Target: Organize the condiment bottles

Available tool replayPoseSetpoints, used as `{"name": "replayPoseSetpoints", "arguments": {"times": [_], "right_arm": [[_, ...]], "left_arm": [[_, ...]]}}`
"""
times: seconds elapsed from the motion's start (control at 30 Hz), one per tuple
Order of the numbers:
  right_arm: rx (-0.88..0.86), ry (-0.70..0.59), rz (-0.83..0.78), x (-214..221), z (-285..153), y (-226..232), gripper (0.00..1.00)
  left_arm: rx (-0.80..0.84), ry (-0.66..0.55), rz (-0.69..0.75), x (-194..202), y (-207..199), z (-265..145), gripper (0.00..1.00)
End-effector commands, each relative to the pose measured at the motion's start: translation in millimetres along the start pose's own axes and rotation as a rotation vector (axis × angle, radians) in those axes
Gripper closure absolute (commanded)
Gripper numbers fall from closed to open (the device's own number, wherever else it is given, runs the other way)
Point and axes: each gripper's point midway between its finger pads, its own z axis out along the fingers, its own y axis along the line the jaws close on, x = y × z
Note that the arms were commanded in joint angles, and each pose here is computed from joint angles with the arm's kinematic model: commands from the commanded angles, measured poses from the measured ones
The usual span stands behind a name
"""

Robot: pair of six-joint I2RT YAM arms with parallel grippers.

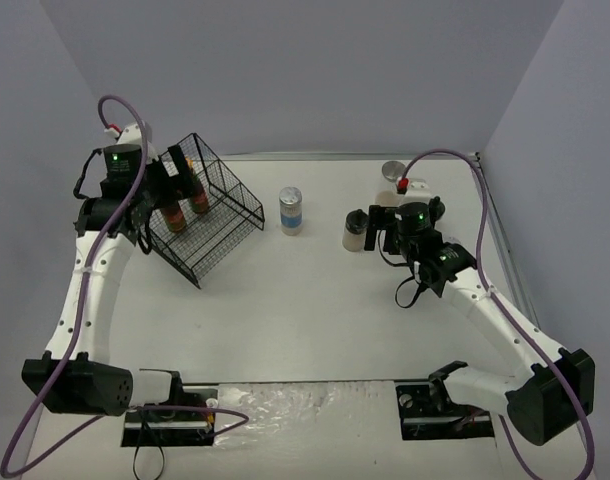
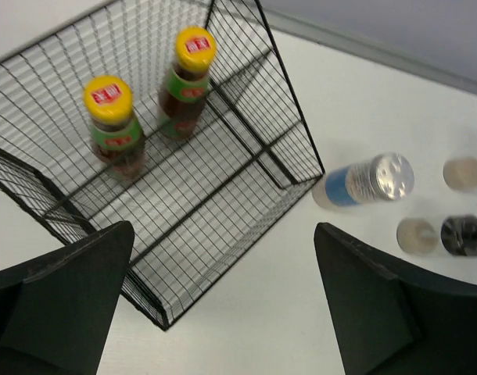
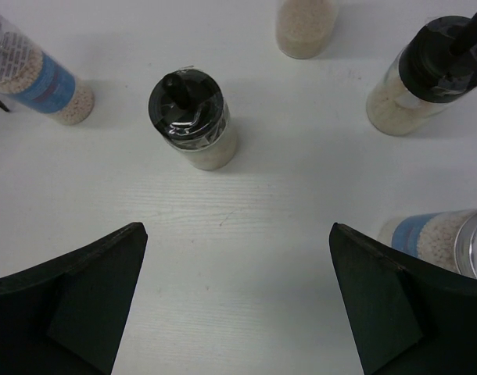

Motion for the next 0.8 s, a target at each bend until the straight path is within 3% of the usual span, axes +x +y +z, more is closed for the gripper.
{"name": "replayPoseSetpoints", "arguments": {"times": [0.0, 0.4, 0.77], "right_arm": [[0.012, -0.098, 0.068, -42.0, -1.4, -3.6, 0.00], [-0.117, -0.140, 0.026, -52.5, -26.5, 11.4, 0.00], [-0.203, -0.123, -0.033, -38.6, -36.4, 19.7, 0.00]], "left_arm": [[0.197, 0.117, 0.110, 45.4, -44.9, -15.9, 0.03], [0.417, 0.068, 0.310, 70.1, -175.7, 45.2, 0.03], [0.357, 0.099, 0.372, 93.6, -213.9, 128.8, 0.03]]}}
